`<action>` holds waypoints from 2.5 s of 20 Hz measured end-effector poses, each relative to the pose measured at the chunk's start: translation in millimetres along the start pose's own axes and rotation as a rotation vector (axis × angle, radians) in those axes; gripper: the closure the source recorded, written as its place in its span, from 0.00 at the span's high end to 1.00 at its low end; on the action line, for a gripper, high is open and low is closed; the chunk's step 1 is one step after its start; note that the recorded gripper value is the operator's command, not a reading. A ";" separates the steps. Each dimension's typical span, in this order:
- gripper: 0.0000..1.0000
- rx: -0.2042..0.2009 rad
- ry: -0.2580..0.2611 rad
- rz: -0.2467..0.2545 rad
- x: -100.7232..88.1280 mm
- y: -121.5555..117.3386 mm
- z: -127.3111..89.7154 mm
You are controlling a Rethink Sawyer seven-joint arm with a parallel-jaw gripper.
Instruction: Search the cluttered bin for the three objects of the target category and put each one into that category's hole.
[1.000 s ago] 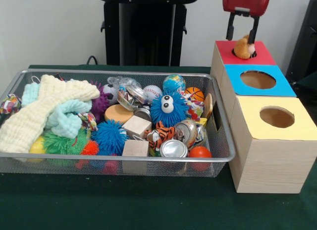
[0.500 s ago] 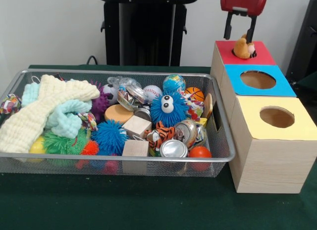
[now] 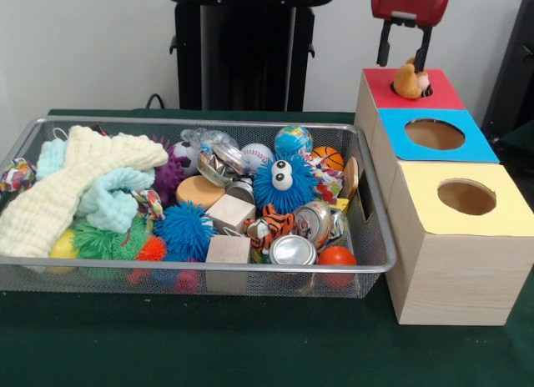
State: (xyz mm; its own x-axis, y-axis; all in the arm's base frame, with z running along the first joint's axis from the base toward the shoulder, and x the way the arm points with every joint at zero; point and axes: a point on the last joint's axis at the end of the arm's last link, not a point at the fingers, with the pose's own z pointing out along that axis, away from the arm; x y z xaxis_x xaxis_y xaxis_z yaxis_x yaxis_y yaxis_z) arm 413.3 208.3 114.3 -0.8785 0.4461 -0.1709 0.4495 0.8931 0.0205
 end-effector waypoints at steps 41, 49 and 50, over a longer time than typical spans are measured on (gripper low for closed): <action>1.00 -0.009 0.008 -0.043 14.4 12.0 -45.3; 1.00 -0.009 0.016 -0.052 3.9 23.0 -59.7; 1.00 -0.009 0.017 -0.050 1.8 23.4 -60.6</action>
State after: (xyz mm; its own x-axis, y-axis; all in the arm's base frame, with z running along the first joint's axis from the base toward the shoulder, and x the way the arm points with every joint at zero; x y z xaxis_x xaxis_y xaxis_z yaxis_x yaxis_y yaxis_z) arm 412.4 233.6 174.1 -0.9027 0.4015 -0.1548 0.4033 0.9148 0.0211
